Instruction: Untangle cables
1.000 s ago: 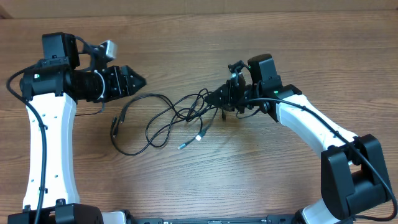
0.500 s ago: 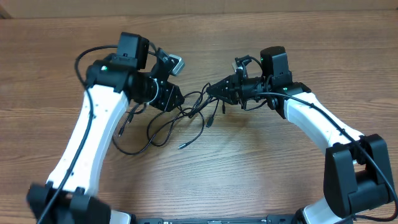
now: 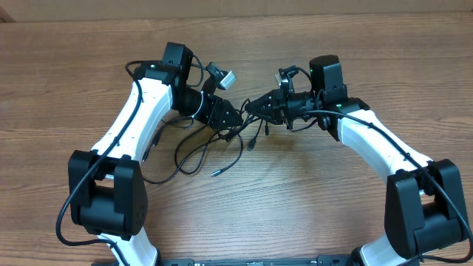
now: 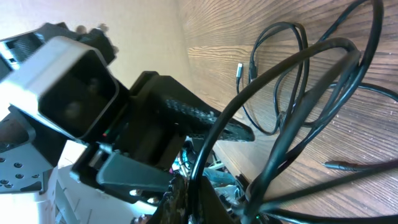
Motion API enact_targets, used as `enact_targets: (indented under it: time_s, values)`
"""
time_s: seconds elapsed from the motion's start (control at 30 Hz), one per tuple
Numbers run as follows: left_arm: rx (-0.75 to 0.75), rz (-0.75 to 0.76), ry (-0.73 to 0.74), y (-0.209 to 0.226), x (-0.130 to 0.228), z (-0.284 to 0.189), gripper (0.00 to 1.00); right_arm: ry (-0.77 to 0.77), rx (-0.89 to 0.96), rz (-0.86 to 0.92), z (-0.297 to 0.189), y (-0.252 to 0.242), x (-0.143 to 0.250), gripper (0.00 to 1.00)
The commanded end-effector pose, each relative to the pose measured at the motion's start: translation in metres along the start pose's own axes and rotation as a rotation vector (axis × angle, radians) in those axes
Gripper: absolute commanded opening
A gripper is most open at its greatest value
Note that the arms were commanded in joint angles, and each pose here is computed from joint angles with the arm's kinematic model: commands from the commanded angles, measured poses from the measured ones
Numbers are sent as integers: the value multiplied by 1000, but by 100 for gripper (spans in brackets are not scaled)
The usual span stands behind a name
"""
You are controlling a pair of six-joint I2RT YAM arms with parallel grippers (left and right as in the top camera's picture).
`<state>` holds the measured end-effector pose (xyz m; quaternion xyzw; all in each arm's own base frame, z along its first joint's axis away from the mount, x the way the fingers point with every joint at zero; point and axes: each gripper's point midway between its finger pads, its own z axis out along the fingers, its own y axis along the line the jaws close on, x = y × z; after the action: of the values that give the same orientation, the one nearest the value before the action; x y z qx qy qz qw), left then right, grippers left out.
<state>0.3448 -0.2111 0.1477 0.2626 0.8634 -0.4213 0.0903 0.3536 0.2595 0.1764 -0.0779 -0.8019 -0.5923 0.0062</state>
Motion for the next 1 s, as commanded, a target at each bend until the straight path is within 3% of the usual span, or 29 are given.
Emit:
enact_targets:
  time_s: [0.0,0.23,0.43,0.57,0.7,0.8,0.97]
  values:
    - [57,29,-20,-7,-3,2,50,0,-12,-36,-2,8,0,4]
    - [44,23,1,-6,2,3,59,-1,-12,-36,-2,7,0,4]
    - [29,17,68,2,23,29,47,-1,-12,-36,-2,8,0,4]
    - [30,-10,69,9,32,37,45,-10,-6,-35,-2,6,-1,4]
    - [-52,-20,92,24,36,36,4,-13,-4,-36,-2,6,-2,4]
    - [-181,-77,120,47,43,31,4,-26,19,-31,-2,1,-3,4]
    - [-177,-94,104,51,42,25,4,-67,85,-2,-3,-15,-8,4]
